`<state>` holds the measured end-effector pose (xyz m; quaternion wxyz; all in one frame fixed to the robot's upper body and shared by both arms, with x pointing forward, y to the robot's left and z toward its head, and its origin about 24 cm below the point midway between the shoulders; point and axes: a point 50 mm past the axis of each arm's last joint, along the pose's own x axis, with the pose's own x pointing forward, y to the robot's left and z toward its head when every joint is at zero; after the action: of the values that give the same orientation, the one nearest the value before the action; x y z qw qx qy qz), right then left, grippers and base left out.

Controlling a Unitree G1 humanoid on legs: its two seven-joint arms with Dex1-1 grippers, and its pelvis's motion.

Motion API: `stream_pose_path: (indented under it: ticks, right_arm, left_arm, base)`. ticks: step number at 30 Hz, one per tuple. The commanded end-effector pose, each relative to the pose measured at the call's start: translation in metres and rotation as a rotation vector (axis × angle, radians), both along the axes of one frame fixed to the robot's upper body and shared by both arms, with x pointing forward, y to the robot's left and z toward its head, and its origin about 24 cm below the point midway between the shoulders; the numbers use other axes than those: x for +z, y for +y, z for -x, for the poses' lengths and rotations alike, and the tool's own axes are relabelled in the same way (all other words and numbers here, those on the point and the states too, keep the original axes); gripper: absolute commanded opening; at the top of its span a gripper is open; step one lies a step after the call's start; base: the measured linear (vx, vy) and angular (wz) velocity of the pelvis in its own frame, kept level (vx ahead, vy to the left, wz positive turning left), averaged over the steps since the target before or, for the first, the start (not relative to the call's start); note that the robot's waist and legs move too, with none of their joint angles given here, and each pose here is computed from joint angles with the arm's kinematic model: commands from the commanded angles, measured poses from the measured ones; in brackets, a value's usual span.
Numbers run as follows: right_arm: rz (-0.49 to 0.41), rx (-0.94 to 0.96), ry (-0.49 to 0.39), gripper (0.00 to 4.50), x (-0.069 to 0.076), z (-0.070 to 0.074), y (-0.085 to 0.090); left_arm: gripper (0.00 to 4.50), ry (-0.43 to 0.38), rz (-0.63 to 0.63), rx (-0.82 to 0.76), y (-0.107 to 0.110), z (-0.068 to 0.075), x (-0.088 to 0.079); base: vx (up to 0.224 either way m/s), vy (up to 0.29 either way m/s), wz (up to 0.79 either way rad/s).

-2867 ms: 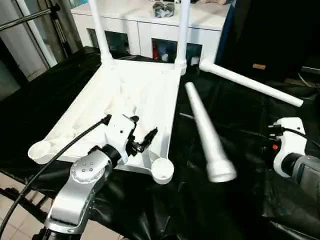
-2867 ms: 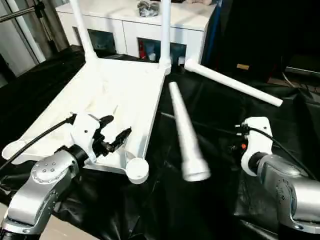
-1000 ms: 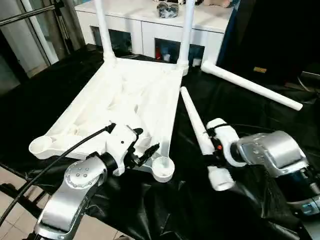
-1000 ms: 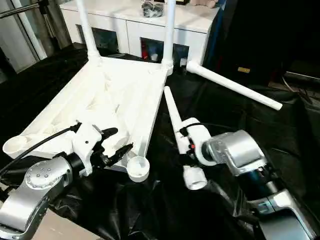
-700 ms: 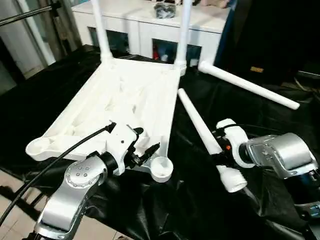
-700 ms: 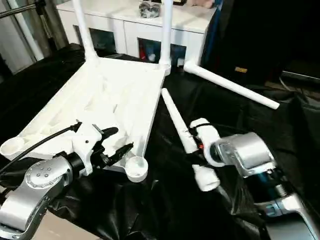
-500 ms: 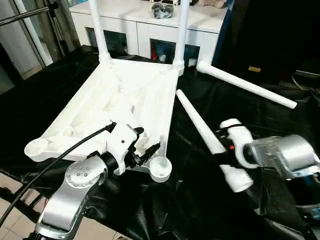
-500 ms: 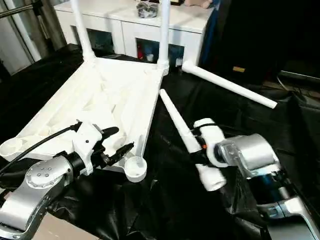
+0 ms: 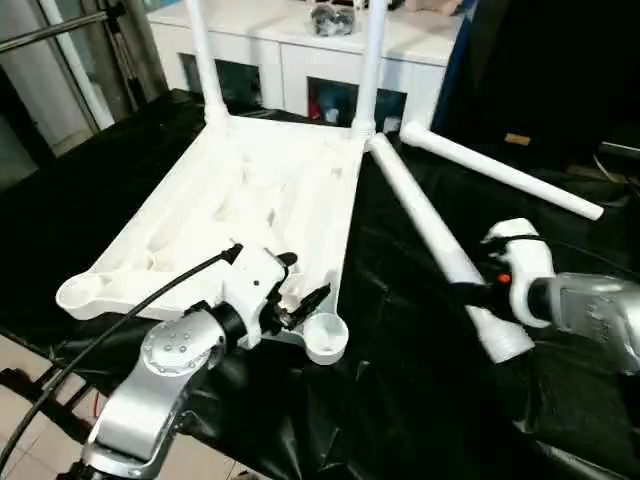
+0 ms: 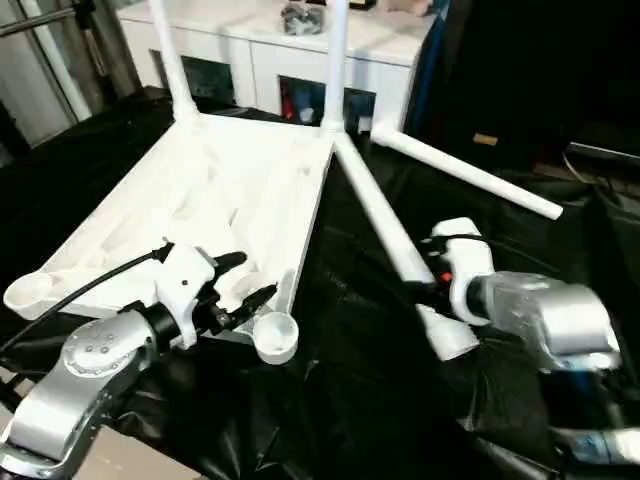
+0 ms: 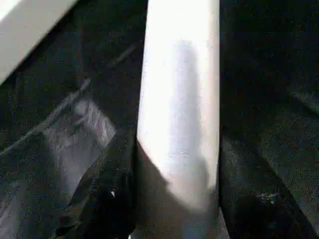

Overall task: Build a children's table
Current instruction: Pick table leg

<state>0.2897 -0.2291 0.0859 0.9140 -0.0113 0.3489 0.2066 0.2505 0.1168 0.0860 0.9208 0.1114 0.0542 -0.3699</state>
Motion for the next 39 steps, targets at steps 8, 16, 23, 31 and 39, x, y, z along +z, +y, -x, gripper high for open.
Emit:
stream_pose_path:
  ticks: [8, 16, 23, 31, 39]
  right_arm:
    - [0.163, -0.203, -0.214, 1.85, 0.038, -0.027, -0.051]
    - [0.537, -0.27, -0.168, 1.85, 0.038, -0.032, -0.113]
    - [0.759, -0.34, -0.125, 1.84, 0.048, -0.027, -0.159]
    - [0.951, -0.319, -0.037, 1.84, 0.055, -0.015, -0.185]
    - [1.188, -0.22, 0.082, 1.84, 0.062, -0.001, -0.206]
  left_arm:
    - [3.59, -0.034, -0.008, 0.005, -0.003, -0.003, 0.004]
    - [3.59, -0.034, 0.019, 0.019, -0.004, -0.002, 0.006]
    - [3.59, -0.004, 0.008, 0.004, -0.003, 0.005, 0.004]
    - [3.59, 0.052, -0.013, -0.049, 0.001, 0.018, 0.002]
    - [3.59, 0.089, -0.033, -0.089, 0.007, 0.029, 0.007]
  base:
    - [0.0, 0.0, 0.0]
    - [0.0, 0.0, 0.0]
    - [0.0, 0.0, 0.0]
    - [0.0, 0.0, 0.0]
    - [0.0, 0.0, 0.0]
